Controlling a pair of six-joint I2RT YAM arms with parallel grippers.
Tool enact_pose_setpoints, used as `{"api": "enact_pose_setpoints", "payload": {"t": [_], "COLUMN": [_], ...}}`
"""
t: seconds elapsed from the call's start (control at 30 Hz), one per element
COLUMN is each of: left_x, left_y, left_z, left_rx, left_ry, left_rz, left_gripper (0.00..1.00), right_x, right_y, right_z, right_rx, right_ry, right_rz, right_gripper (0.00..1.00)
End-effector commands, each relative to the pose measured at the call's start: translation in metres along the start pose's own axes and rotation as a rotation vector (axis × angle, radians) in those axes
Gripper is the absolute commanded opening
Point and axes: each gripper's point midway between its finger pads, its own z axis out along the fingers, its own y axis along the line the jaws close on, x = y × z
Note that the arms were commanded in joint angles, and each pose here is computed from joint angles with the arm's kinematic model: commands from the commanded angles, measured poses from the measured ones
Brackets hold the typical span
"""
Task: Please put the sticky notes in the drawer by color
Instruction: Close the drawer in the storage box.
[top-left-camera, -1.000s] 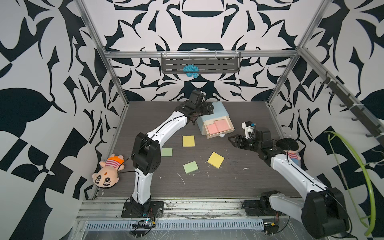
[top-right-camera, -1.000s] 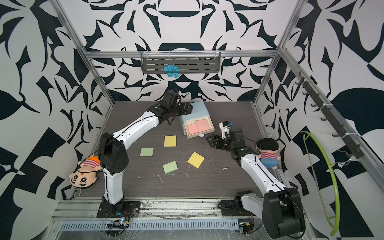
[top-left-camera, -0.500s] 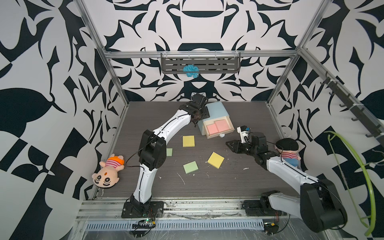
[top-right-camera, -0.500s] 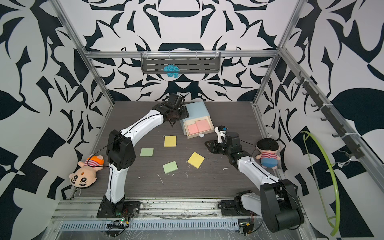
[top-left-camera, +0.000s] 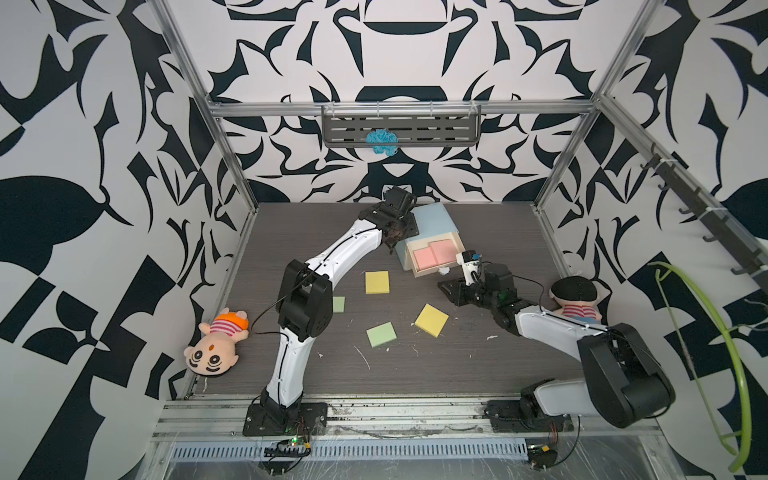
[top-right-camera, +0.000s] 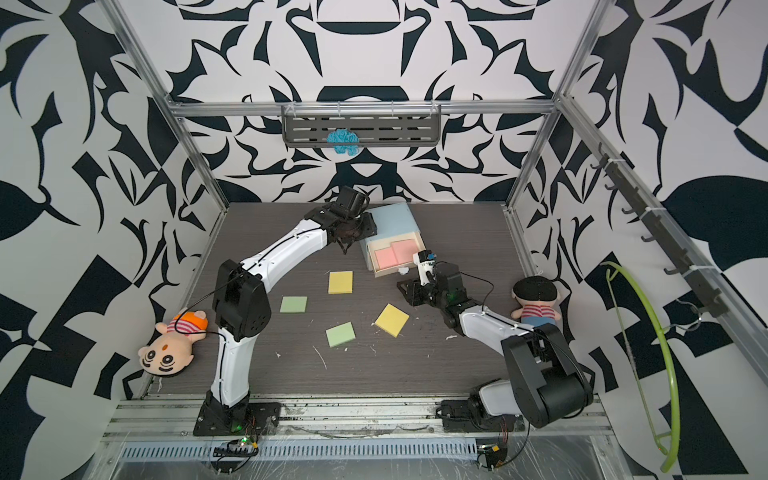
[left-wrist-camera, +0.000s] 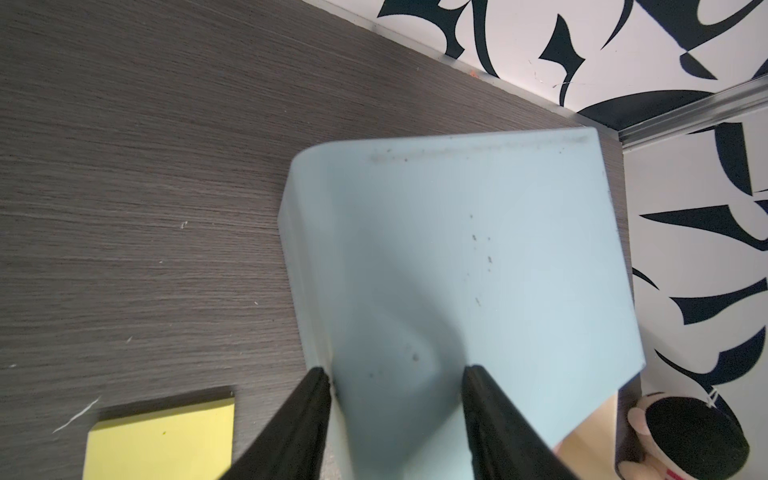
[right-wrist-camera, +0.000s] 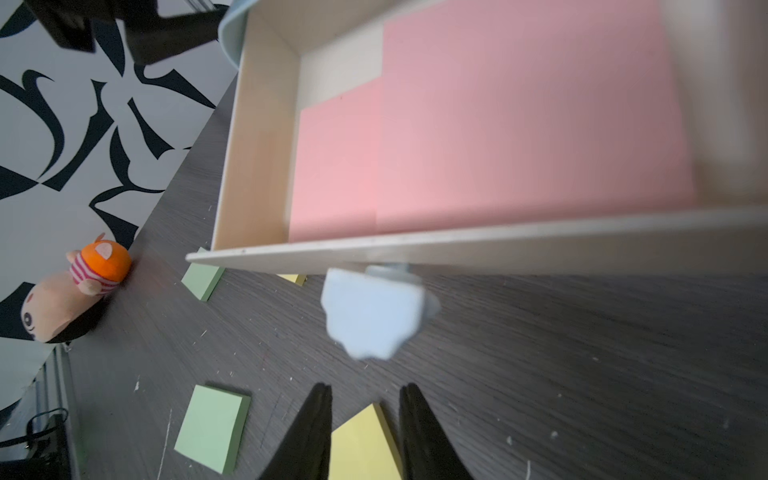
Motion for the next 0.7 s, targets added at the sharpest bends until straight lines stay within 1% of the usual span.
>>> {"api": "enact_pose_setpoints", "payload": {"t": [0.0,0.4,0.67], "left_x": [0.031,0.036,0.038], "left_y": [0.031,0.028,0.027], "left_z": [0.012,0.013,0.014], "left_rx": [-0.111,-0.091,-0.084], "left_ry": [0.102,0.125,0.138], "left_rz": [0.015,0.027,0.036], "left_gripper": [0.56,0.56,0.56], "right_x": [-0.051,-0.082,-0.1], "right_y": [0.008,0.023,0.021], "right_z": [-0.004,-0.009,0.008], "right_rx": [0.015,-0.015,-0.02], "right_ry": [-0.16,-0.23,-0.236], "right_rz": [-0.086,-0.122,-0.118], "right_gripper": [0.32,0.25,0.24]}}
